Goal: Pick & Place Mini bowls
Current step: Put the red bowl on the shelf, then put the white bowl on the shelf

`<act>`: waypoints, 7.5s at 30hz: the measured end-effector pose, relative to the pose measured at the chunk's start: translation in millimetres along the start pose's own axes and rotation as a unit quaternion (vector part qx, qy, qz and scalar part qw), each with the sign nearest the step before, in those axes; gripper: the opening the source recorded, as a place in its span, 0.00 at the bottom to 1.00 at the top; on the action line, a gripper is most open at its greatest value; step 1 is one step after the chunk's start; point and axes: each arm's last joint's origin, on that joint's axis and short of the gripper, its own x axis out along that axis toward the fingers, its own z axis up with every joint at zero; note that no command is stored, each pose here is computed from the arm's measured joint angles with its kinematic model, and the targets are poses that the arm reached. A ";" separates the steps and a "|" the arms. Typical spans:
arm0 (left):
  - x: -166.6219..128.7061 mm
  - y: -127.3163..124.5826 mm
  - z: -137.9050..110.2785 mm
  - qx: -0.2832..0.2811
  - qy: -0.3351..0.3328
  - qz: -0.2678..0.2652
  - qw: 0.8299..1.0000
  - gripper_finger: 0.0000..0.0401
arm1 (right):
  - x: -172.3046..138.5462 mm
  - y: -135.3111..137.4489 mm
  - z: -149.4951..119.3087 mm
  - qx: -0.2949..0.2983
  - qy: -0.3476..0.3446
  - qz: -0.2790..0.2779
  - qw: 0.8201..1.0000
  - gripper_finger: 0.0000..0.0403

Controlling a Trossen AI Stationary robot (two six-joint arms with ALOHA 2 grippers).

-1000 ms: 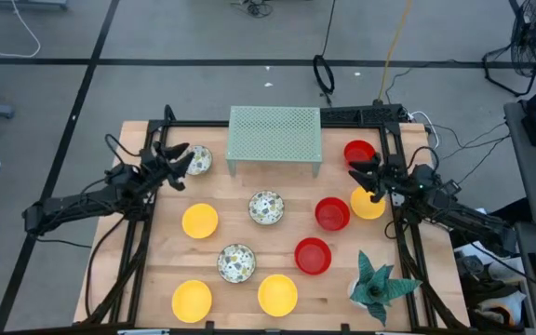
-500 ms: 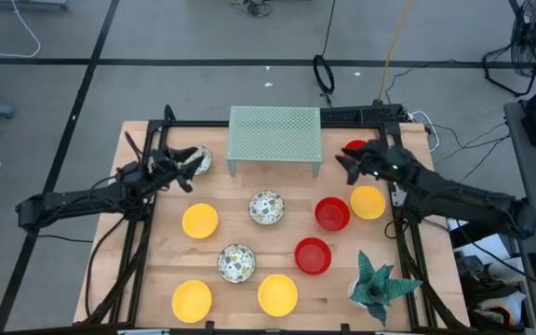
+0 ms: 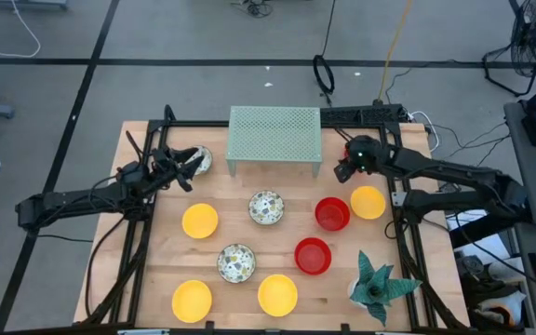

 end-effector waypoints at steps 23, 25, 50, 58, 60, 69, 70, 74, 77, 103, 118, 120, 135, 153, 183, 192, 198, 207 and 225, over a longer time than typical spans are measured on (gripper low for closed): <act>0.0 0.0 0.0 -0.013 0.000 0.000 1.000 0.53 | 45.5 -22.6 -7.5 0.047 0.108 -0.101 0.988 0.46; 0.0 0.0 0.0 -0.013 0.000 0.000 1.000 0.53 | 45.8 -21.8 -7.0 0.049 0.108 -0.089 0.989 0.46; 0.0 0.0 -0.1 -0.010 0.000 0.000 1.000 0.53 | 42.1 -15.3 1.3 0.018 0.081 0.008 0.996 0.46; 0.0 0.0 -0.1 -0.010 0.001 0.000 1.000 0.53 | 34.1 -9.2 -3.1 0.017 0.101 0.049 0.993 0.46; 0.0 0.0 -0.1 -0.010 0.001 0.000 1.000 0.53 | 35.4 -5.1 -7.4 0.007 0.108 0.053 0.993 0.46; 0.0 0.1 -0.2 -0.012 0.001 0.000 1.000 0.53 | 43.0 -2.6 -27.9 -0.027 0.101 0.013 0.994 0.46; 0.0 0.1 -0.1 -0.013 0.001 0.000 1.000 0.53 | 44.0 -2.7 -29.2 -0.028 0.099 0.014 0.995 0.46; 0.0 0.1 -0.1 -0.015 0.001 0.000 1.000 0.53 | 48.3 -5.6 -40.8 -0.037 0.108 0.010 0.993 0.42; 0.0 0.0 0.0 -0.015 0.000 0.000 1.000 0.53 | 49.9 -6.9 -46.1 -0.040 0.114 0.009 0.993 0.37; 0.0 0.1 0.0 -0.017 0.000 0.001 1.000 0.53 | -16.0 10.2 33.6 -0.045 -0.128 0.067 0.988 0.00; 0.0 1.6 0.5 -0.025 -0.007 0.027 0.999 0.53 | 0.0 80.4 108.6 -0.195 -0.119 0.090 0.969 0.00; 0.0 1.6 0.5 -0.025 -0.008 0.027 0.999 0.53 | 5.5 82.2 117.6 -0.200 -0.110 0.075 0.971 0.00; 0.0 1.6 0.5 -0.030 -0.007 0.026 0.999 0.53 | 33.5 78.7 135.6 -0.184 -0.080 0.024 0.979 0.01; 0.0 1.6 0.5 -0.036 -0.007 0.026 0.999 0.53 | 43.2 79.3 128.4 -0.179 -0.110 0.030 0.977 0.01; 0.0 1.5 0.3 -0.025 -0.006 0.025 0.999 0.53 | -10.7 73.7 141.8 -0.171 -0.217 0.051 0.960 0.38; 2.2 2.0 -7.2 0.014 0.033 0.021 0.999 0.53 | -89.0 70.5 125.9 -0.180 -0.261 0.140 0.938 0.36; 19.3 -6.2 7.2 0.058 0.144 0.069 0.985 0.53 | -118.9 73.4 115.3 -0.200 -0.283 0.208 0.915 0.34; 41.3 -21.5 20.0 0.089 0.369 0.141 0.914 0.53 | -123.9 75.6 105.4 -0.216 -0.260 0.218 0.916 0.33; 57.0 -15.2 -27.5 0.262 0.572 0.152 0.763 0.53 | -97.4 75.9 84.0 -0.236 -0.211 0.206 0.926 0.33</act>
